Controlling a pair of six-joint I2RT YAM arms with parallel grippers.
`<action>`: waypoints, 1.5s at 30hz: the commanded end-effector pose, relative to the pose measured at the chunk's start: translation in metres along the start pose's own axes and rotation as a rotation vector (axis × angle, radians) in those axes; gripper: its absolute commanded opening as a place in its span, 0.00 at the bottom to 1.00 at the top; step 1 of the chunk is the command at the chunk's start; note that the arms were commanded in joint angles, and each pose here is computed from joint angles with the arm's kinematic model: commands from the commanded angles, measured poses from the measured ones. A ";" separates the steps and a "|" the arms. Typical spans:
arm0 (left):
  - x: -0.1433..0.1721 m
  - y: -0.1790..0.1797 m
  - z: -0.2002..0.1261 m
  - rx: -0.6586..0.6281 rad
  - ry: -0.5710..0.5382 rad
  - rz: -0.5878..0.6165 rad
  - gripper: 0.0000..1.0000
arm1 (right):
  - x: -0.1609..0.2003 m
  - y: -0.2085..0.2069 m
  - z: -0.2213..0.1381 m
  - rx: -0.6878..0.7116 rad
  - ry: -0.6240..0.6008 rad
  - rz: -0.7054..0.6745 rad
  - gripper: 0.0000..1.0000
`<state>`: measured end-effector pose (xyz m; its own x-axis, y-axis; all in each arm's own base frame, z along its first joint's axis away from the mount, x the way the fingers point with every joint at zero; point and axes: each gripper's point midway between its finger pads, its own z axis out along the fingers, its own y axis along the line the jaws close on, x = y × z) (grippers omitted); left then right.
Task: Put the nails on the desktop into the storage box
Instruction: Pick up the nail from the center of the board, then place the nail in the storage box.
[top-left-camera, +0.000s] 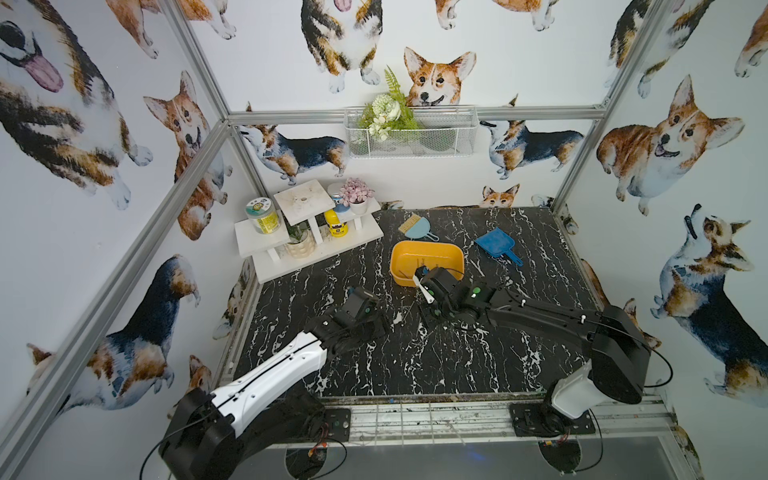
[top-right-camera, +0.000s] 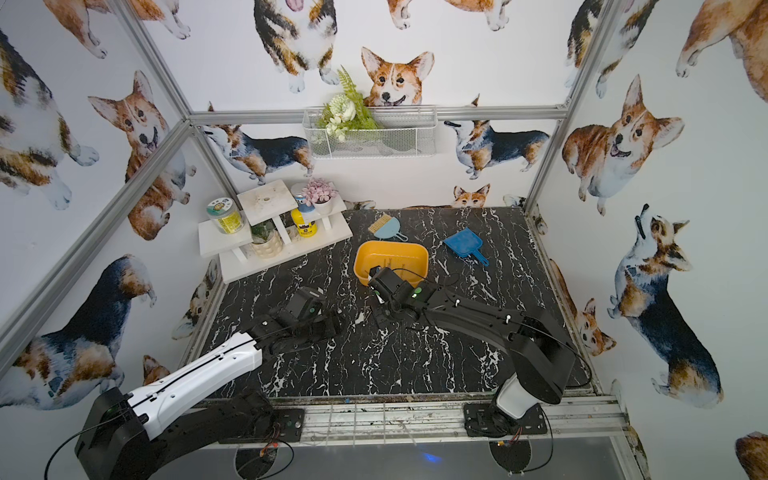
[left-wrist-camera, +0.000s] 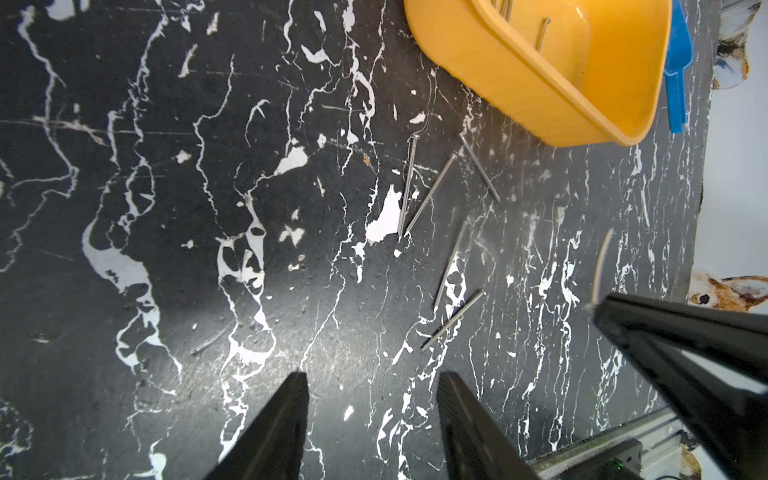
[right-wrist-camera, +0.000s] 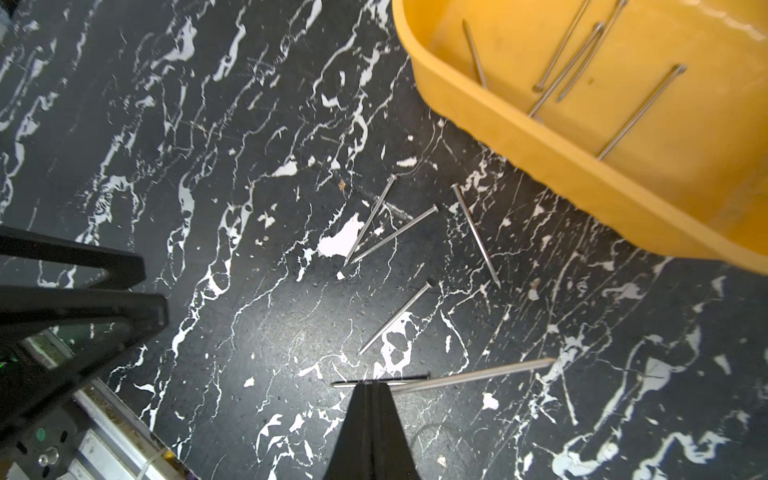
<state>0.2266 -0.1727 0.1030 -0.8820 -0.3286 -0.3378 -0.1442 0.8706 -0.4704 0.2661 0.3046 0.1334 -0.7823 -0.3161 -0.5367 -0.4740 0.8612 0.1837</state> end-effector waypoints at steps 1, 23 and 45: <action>-0.007 -0.005 -0.002 0.006 -0.020 0.022 0.56 | -0.018 -0.004 -0.013 0.044 -0.032 -0.038 0.00; -0.012 -0.007 -0.015 0.018 -0.038 0.022 0.57 | -0.129 -0.101 0.052 0.136 -0.048 0.051 0.16; -0.018 -0.003 -0.020 0.028 -0.068 -0.001 0.60 | -0.005 -0.034 0.013 -0.041 0.014 0.019 0.37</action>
<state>0.2301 -0.1607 0.1236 -0.8554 -0.3511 -0.3808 -0.1372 0.8626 -0.4870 0.3004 0.2729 0.1199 -0.7896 -0.3542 -0.5010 -0.4882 0.8573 0.1633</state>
